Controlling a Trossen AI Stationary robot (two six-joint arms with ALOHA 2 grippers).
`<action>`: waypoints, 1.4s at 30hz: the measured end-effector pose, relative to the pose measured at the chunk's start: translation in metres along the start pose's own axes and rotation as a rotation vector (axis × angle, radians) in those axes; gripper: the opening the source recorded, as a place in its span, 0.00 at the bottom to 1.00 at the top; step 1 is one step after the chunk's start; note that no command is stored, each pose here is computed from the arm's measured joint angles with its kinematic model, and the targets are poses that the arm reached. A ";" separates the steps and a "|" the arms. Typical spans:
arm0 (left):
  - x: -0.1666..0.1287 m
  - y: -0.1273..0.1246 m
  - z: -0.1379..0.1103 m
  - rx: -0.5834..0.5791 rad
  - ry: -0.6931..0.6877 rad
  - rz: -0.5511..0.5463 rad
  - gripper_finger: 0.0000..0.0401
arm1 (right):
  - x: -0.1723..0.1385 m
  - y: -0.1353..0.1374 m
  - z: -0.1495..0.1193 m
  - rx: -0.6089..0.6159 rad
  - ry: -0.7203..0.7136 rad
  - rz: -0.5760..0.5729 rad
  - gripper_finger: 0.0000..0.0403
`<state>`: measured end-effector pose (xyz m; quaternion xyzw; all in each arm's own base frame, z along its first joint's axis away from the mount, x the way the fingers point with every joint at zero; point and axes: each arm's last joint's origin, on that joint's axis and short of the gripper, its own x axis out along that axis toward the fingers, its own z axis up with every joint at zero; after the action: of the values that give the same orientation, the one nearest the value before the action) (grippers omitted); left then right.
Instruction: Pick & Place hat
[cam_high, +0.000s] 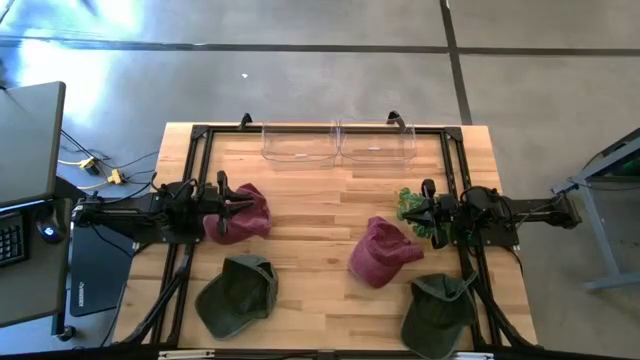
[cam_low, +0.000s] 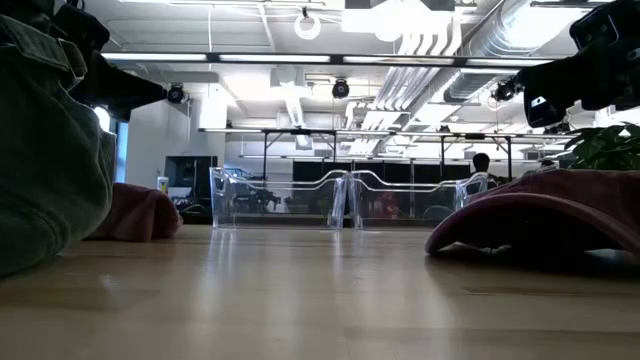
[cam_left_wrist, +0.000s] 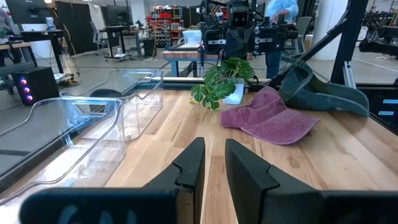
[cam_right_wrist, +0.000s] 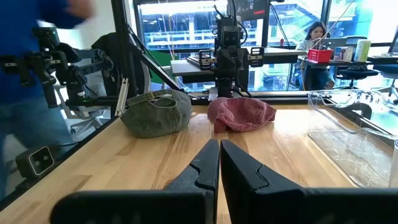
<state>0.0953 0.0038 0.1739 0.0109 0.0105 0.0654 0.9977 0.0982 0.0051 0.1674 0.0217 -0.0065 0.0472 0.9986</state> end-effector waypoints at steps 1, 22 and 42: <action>0.000 0.000 0.000 0.000 0.000 0.000 0.15 | 0.000 0.000 0.000 0.000 0.000 0.000 0.03; 0.000 0.000 0.000 0.000 0.000 0.000 0.15 | 0.000 0.000 0.000 0.000 0.000 0.000 0.03; 0.000 0.000 0.000 0.000 0.000 0.000 0.15 | -0.001 -0.002 0.013 -0.078 -0.129 -0.070 0.03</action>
<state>0.0953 0.0038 0.1739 0.0108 0.0105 0.0655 0.9977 0.0974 0.0029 0.1798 -0.0140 -0.0721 0.0104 0.9972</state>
